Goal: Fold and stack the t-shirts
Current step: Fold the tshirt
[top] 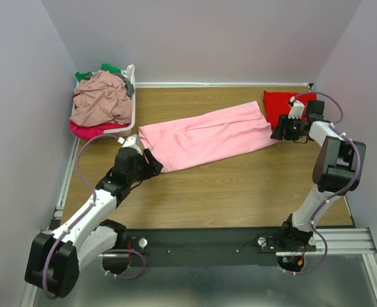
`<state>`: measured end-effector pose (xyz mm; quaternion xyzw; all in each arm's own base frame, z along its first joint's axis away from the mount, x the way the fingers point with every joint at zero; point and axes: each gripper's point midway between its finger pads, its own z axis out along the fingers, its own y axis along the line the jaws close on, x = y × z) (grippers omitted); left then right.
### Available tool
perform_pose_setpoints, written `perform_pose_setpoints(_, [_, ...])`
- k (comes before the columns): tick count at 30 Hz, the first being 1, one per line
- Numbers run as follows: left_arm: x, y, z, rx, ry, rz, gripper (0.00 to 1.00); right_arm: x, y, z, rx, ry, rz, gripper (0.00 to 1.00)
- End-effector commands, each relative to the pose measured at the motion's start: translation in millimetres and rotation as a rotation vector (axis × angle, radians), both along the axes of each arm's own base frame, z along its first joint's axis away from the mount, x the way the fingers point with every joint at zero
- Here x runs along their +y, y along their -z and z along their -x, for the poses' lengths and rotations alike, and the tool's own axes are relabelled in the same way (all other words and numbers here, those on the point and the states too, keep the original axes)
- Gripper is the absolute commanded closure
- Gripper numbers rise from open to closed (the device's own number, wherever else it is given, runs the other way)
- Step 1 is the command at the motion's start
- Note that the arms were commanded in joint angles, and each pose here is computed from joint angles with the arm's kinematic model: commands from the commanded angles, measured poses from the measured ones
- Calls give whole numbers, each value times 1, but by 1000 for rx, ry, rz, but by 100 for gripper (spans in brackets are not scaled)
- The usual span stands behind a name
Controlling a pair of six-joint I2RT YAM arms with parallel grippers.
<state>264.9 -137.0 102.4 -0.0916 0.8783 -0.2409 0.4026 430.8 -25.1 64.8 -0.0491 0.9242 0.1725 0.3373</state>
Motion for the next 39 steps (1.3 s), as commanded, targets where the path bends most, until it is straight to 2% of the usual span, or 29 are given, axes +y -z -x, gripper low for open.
perform_pose_setpoints(1, [-6,-5,-5,-32,-58,142,38,-7,31,6,97,43,12,42])
perform_pose_setpoints(8, [16,32,-15,60,-241,209,37,1,46,11,143,31,-36,42])
perform_pose_setpoints(14, [26,65,-18,186,-318,187,37,2,49,12,150,26,-46,42])
perform_pose_setpoints(23, [42,71,-13,219,-388,161,43,4,47,12,150,24,-59,43])
perform_pose_setpoints(27, [48,64,-10,218,-412,168,46,5,50,11,160,28,-68,46])
perform_pose_setpoints(32, [63,39,-14,138,-446,146,46,6,51,14,174,30,-74,65])
perform_pose_setpoints(34, [64,15,-21,68,-423,136,46,7,48,16,174,26,-75,76])
perform_pose_setpoints(37, [65,-16,-23,-9,-391,120,46,6,45,27,185,13,-53,87])
perform_pose_setpoints(39, [65,-45,-26,-97,-352,110,45,7,50,41,211,1,-38,89])
